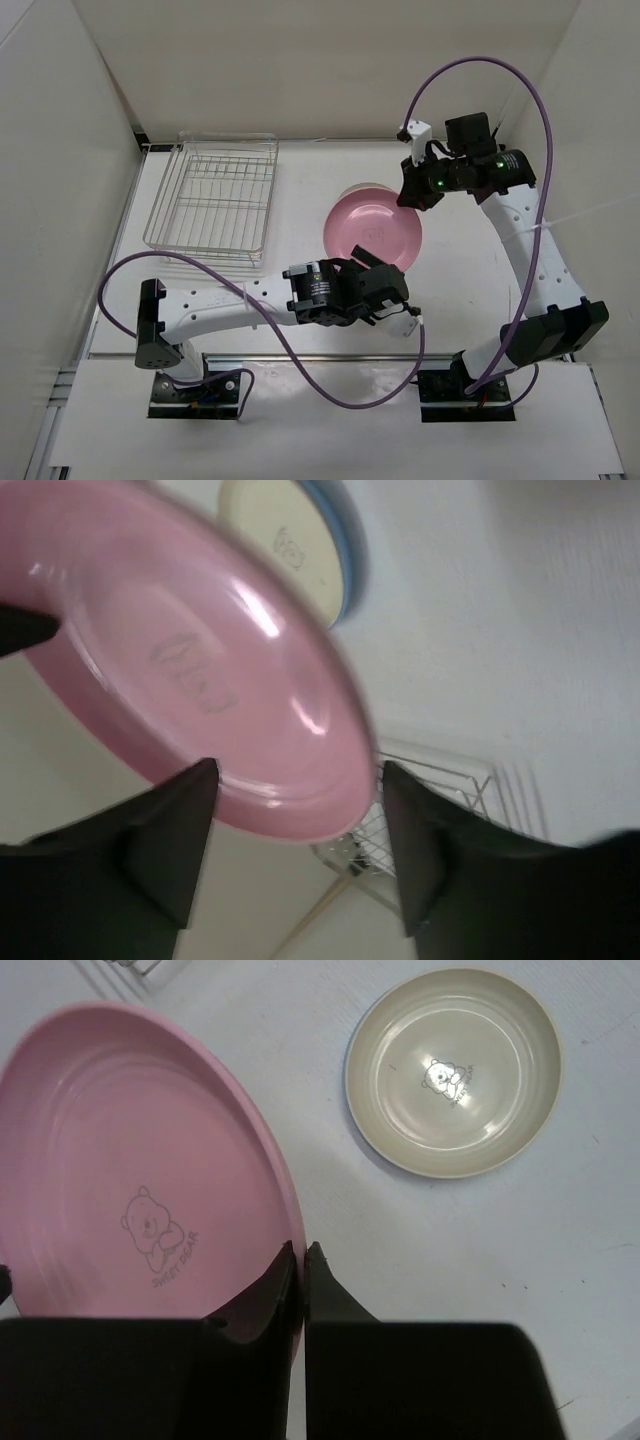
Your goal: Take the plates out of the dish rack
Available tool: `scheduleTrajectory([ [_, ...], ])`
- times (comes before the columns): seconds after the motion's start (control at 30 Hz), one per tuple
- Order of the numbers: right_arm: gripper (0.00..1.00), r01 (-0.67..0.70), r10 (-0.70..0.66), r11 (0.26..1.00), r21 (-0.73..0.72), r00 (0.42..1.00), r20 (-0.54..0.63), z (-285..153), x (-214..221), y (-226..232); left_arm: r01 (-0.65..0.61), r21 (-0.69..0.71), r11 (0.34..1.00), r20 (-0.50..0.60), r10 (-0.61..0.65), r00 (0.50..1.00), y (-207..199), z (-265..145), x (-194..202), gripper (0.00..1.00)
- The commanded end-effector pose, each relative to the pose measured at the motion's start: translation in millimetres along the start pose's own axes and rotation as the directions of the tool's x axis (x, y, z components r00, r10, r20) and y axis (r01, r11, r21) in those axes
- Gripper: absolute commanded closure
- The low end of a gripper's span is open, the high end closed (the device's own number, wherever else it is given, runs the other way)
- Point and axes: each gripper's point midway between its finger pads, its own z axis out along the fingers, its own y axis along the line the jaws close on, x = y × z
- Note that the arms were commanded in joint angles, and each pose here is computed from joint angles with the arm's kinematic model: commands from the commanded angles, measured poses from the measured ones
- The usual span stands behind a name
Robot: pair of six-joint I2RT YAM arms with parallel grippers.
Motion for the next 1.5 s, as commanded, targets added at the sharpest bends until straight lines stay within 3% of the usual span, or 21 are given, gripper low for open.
scheduleTrajectory([
  [0.0, 1.00, 0.030, -0.031, 0.999, 0.010, 0.999, 0.019, -2, -3, 5, 0.116, -0.197, 0.974, 0.026, -0.113, 0.993, 52, -22, 9, 0.15],
  [0.07, 1.00, 0.035, -0.036, 0.998, 0.050, 0.999, 0.017, -3, -3, -2, 0.123, -0.210, 0.970, 0.006, -0.124, 0.992, 57, -24, 20, 0.00],
  [0.23, 1.00, 0.018, -0.021, 0.988, 0.154, 1.000, 0.018, 5, -8, -29, 0.273, -0.335, 0.902, 0.034, -0.278, 0.960, 102, -57, 55, 0.00],
  [0.33, 1.00, -0.090, 0.075, 0.973, 0.214, 0.994, 0.076, 17, -15, -58, 0.422, -0.469, 0.776, 0.076, -0.441, 0.895, 143, -96, 105, 0.00],
  [0.47, 1.00, -0.230, 0.196, 0.938, 0.260, 0.969, 0.152, 44, -20, -103, 0.578, -0.623, 0.528, 0.073, -0.696, 0.714, 160, -142, 226, 0.00],
  [0.5, 1.00, -0.246, 0.201, 0.928, 0.278, 0.963, 0.182, 51, -25, -113, 0.622, -0.652, 0.433, 0.070, -0.783, 0.618, 149, -151, 274, 0.00],
  [0.57, 1.00, -0.322, 0.274, 0.890, 0.324, 0.944, 0.185, 73, -13, -137, 0.667, -0.655, 0.355, 0.060, -0.856, 0.514, 127, -151, 314, 0.00],
  [0.6, 1.00, -0.343, 0.297, 0.877, 0.336, 0.937, 0.184, 83, -7, -143, 0.706, -0.652, 0.278, 0.058, -0.909, 0.412, 106, -149, 344, 0.00],
  [0.67, 1.00, -0.387, 0.340, 0.859, 0.334, 0.920, 0.194, 106, 1, -159, 0.755, -0.619, 0.216, 0.037, -0.952, 0.304, 72, -131, 365, 0.00],
  [0.7, 1.00, -0.397, 0.353, 0.859, 0.324, 0.916, 0.189, 119, 5, -164, 0.806, -0.572, 0.153, 0.033, -0.977, 0.210, 45, -116, 376, 0.00],
  [0.77, 1.00, -0.425, 0.379, 0.848, 0.318, 0.904, 0.199, 129, 5, -169, 0.839, -0.540, 0.072, 0.055, -0.991, 0.120, 24, -102, 386, 0.00],
  [0.8, 1.00, -0.424, 0.376, 0.848, 0.317, 0.904, 0.204, 132, 3, -173, 0.863, -0.505, -0.001, 0.091, -0.995, 0.052, 13, -97, 392, 0.00],
  [0.9, 1.00, -0.430, 0.377, 0.849, 0.307, 0.901, 0.216, 142, 1, -178, 0.911, -0.397, -0.110, 0.124, -0.990, -0.065, -3, -71, 393, 0.00],
  [0.93, 1.00, -0.432, 0.374, 0.846, 0.311, 0.898, 0.231, 144, 0, -185, 0.906, -0.379, -0.186, 0.130, -0.981, -0.147, -12, -64, 403, 0.00],
  [1.03, 1.00, -0.454, 0.393, 0.837, 0.307, 0.887, 0.241, 144, 3, -196, 0.919, -0.260, -0.296, 0.171, -0.951, -0.258, -14, -55, 405, 0.00],
  [1.13, 1.00, -0.472, 0.414, 0.822, 0.320, 0.880, 0.235, 146, 13, -208, 0.930, -0.175, -0.324, 0.205, -0.936, -0.288, -11, -52, 399, 0.00],
  [1.23, 1.00, -0.480, 0.424, 0.810, 0.337, 0.876, 0.230, 150, 21, -216, 0.938, -0.171, -0.302, 0.258, -0.932, -0.253, -6, -57, 394, 0.00],
  [1.47, 1.00, -0.466, 0.414, 0.804, 0.370, 0.884, 0.216, 163, 30, -230, 0.945, -0.157, -0.288, 0.308, -0.923, -0.230, -19, -65, 378, 0.00],
])
